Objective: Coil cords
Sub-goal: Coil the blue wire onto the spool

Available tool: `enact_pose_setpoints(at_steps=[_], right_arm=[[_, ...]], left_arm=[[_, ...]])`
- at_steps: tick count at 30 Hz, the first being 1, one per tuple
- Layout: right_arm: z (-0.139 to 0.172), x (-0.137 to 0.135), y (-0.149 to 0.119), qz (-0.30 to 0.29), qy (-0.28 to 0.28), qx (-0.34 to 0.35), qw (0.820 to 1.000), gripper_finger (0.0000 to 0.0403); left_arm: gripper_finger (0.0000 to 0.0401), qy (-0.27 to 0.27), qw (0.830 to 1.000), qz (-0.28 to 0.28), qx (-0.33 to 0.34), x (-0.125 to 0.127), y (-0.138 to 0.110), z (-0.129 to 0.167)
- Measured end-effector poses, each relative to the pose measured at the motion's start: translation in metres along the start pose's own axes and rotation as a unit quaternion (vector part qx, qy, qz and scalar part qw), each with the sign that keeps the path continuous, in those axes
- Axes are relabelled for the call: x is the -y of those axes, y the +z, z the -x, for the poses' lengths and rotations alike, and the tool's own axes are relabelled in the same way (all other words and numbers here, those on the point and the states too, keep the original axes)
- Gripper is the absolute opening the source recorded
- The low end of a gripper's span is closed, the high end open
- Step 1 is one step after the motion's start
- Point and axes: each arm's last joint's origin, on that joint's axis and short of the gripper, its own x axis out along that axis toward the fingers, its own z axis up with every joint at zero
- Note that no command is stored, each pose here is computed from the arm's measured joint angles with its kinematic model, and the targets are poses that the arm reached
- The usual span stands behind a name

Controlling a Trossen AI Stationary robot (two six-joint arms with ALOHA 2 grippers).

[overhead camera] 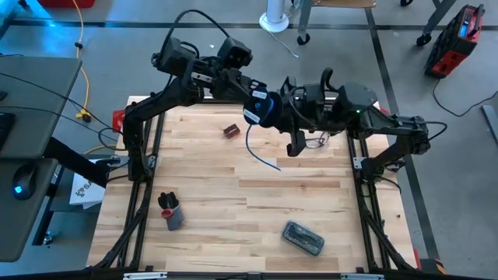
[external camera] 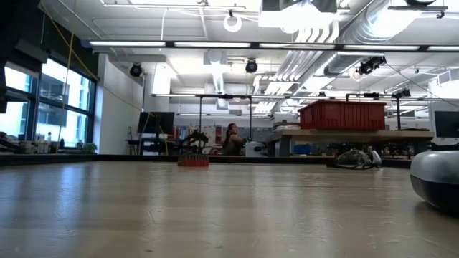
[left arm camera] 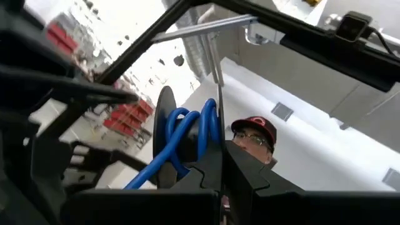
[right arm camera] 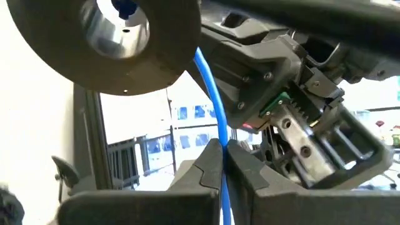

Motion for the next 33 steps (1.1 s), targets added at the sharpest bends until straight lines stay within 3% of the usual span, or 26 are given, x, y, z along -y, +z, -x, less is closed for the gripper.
enact_pose_setpoints(at_steps=[9, 19, 33], right_arm=[[-0.014, 0.002, -0.013, -0.039, 0.004, 0.0, 0.999, 0.0], [-0.017, 0.004, -0.015, -0.044, 0.015, 0.005, 0.999, 0.0], [-0.018, 0.013, -0.012, -0.075, 0.024, 0.02, 0.997, 0.0]], left_arm=[[0.0, -0.002, 0.999, -0.033, 0.019, 0.004, 0.004, 0.004], [0.0, -0.002, 0.993, -0.107, 0.04, 0.027, 0.016, 0.016], [0.0, 0.026, 0.984, -0.162, 0.071, 0.024, 0.019, 0.018]])
